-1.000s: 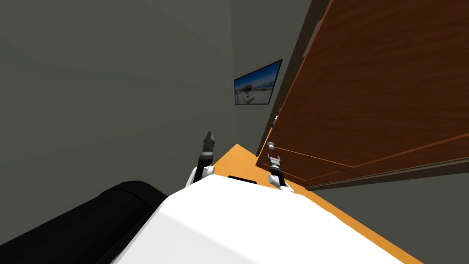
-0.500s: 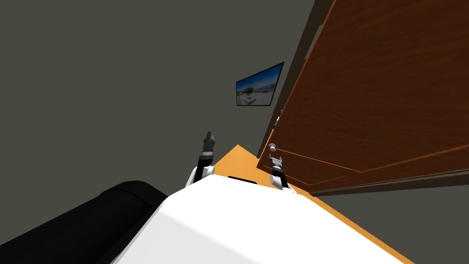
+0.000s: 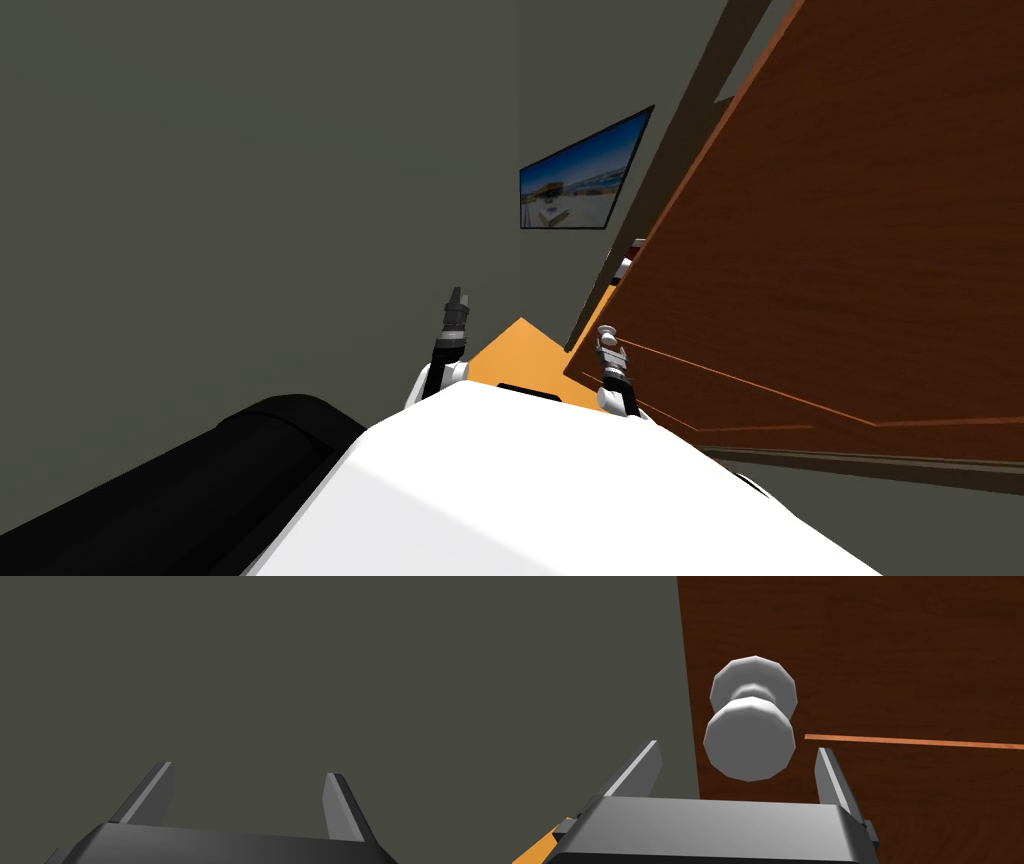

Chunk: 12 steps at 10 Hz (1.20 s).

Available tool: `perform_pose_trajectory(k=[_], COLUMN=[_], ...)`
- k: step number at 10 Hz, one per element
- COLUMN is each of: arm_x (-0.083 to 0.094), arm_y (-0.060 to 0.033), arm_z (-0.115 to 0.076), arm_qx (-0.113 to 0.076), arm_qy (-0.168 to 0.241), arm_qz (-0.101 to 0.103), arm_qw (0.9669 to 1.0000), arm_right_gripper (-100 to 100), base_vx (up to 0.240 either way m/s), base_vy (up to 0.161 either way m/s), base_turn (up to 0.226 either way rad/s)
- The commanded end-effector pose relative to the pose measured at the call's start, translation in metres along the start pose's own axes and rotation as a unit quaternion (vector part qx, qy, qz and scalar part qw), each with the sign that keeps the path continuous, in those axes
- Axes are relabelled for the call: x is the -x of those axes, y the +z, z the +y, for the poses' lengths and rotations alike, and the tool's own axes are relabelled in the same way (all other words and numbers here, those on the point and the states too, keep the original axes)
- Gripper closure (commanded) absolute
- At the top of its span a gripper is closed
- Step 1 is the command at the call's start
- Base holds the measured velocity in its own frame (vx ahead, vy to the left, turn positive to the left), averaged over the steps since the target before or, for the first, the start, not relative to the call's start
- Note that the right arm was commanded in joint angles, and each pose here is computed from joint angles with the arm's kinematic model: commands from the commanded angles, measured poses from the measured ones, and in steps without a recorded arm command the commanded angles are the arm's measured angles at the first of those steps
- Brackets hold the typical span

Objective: Pull the door open

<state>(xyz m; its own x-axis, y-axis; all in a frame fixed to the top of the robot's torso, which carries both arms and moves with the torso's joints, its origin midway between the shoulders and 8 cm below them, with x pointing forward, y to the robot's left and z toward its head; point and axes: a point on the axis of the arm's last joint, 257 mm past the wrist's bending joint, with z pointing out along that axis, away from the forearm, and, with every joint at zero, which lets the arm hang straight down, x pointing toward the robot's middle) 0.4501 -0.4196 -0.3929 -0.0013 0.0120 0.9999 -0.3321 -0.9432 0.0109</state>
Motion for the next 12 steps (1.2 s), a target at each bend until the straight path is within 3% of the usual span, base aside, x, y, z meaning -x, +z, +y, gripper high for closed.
perform_pose_trajectory(k=[1,3,4,9,12], arm_x=[-0.0003,-0.0017,-0.0017,-0.0017,-0.0013], arm_y=[-0.0023,-0.0006,-0.0006,-0.0006,-0.003], arm_z=[0.024,0.0196,0.0196,0.0196,0.0176], arm_qx=[0.01,0.009,0.009,0.009,-0.01], arm_qy=[-0.001,-0.001,-0.001,-0.001,0.0], arm_qz=[-0.001,0.0,0.0,0.0,-0.001], arm_qw=[0.9999,1.0,1.0,1.0,0.9999], arm_right_gripper=[-100,-100,100,100,100], base_vx=[0.182,0.112,-0.004,-0.012,-0.192], base_vy=[-0.019,-0.012,-0.005,-0.001,-0.025], base_turn=[0.132,0.032,-0.02,0.003,0.115])
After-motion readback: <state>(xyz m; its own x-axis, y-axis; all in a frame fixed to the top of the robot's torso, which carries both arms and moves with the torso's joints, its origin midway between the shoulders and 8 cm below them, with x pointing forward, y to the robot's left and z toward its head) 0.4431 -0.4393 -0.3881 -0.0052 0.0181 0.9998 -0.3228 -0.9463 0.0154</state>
